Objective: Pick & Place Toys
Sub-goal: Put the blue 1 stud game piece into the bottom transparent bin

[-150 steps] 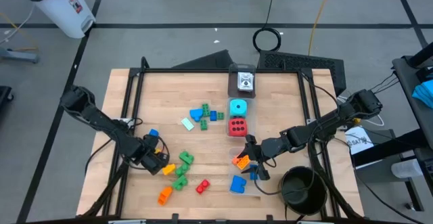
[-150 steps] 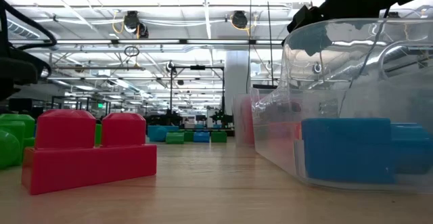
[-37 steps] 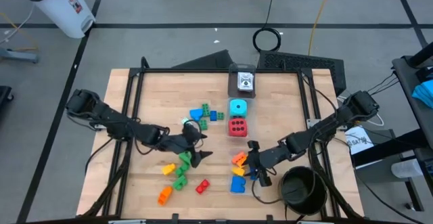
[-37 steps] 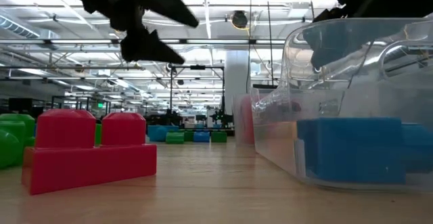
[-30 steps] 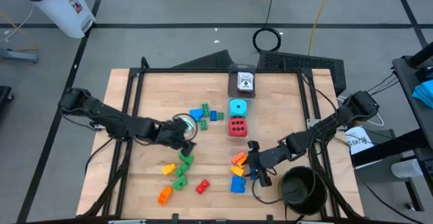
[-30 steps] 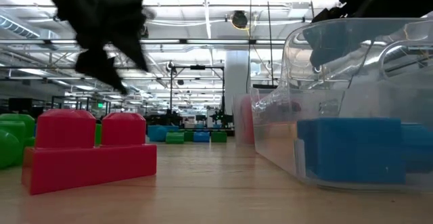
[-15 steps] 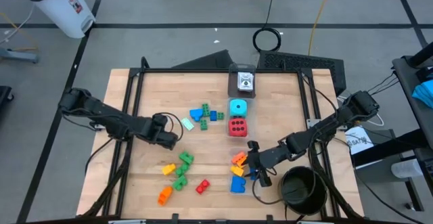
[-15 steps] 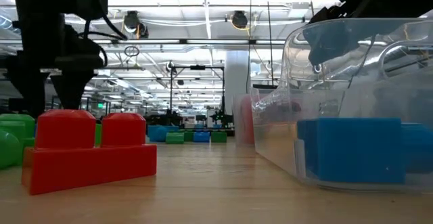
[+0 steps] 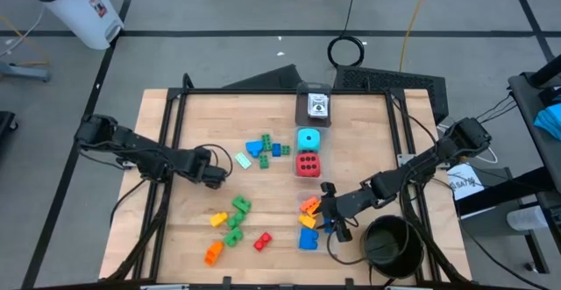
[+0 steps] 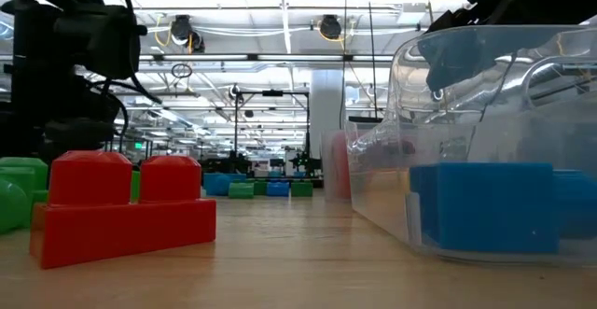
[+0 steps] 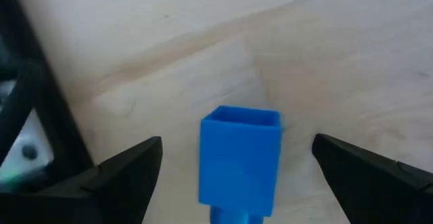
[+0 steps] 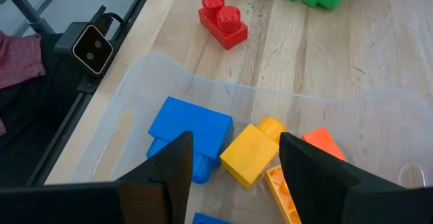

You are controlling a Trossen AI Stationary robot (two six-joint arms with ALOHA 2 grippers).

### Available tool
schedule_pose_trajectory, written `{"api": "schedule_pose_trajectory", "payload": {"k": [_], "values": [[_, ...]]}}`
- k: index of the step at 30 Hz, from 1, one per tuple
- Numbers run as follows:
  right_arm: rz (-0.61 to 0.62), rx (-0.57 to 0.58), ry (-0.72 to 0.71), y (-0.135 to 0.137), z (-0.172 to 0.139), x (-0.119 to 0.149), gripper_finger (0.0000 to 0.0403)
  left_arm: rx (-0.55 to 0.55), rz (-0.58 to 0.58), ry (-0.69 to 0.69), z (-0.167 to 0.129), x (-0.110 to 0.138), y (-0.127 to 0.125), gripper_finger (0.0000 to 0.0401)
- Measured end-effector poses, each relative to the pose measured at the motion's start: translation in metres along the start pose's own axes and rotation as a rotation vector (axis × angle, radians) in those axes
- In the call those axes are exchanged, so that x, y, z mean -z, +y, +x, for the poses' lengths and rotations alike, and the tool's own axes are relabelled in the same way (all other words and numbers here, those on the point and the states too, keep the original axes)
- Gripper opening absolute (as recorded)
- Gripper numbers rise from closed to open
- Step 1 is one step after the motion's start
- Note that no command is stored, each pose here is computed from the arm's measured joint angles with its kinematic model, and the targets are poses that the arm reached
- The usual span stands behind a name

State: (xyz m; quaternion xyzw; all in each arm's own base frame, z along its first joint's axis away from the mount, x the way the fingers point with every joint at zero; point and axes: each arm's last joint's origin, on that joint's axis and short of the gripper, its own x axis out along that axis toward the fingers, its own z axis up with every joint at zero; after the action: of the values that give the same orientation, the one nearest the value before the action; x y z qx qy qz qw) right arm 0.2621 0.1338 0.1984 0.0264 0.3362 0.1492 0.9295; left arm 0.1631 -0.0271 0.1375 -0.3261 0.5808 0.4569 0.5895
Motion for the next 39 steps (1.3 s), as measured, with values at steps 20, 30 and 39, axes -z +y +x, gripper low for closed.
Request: {"api": "schedule_pose_trajectory", "payload": {"k": [20, 30, 39], "values": [[0.0, 0.001, 0.0, 0.0, 0.0, 0.0, 0.0185, 0.067, 0.04, 0.253, -0.004, 0.0088, -0.0046, 0.0221], [0.0, 0.001, 0.0, 0.0, 0.0, 0.0, 0.0181, 0.051, 0.031, 0.191, -0.0033, 0.0075, -0.004, 0.0128], [0.0, 0.002, 0.0, -0.0001, 0.0, 0.0, 0.0176, 0.077, 0.102, 0.102, -0.003, 0.0049, -0.0073, 0.0117]]}}
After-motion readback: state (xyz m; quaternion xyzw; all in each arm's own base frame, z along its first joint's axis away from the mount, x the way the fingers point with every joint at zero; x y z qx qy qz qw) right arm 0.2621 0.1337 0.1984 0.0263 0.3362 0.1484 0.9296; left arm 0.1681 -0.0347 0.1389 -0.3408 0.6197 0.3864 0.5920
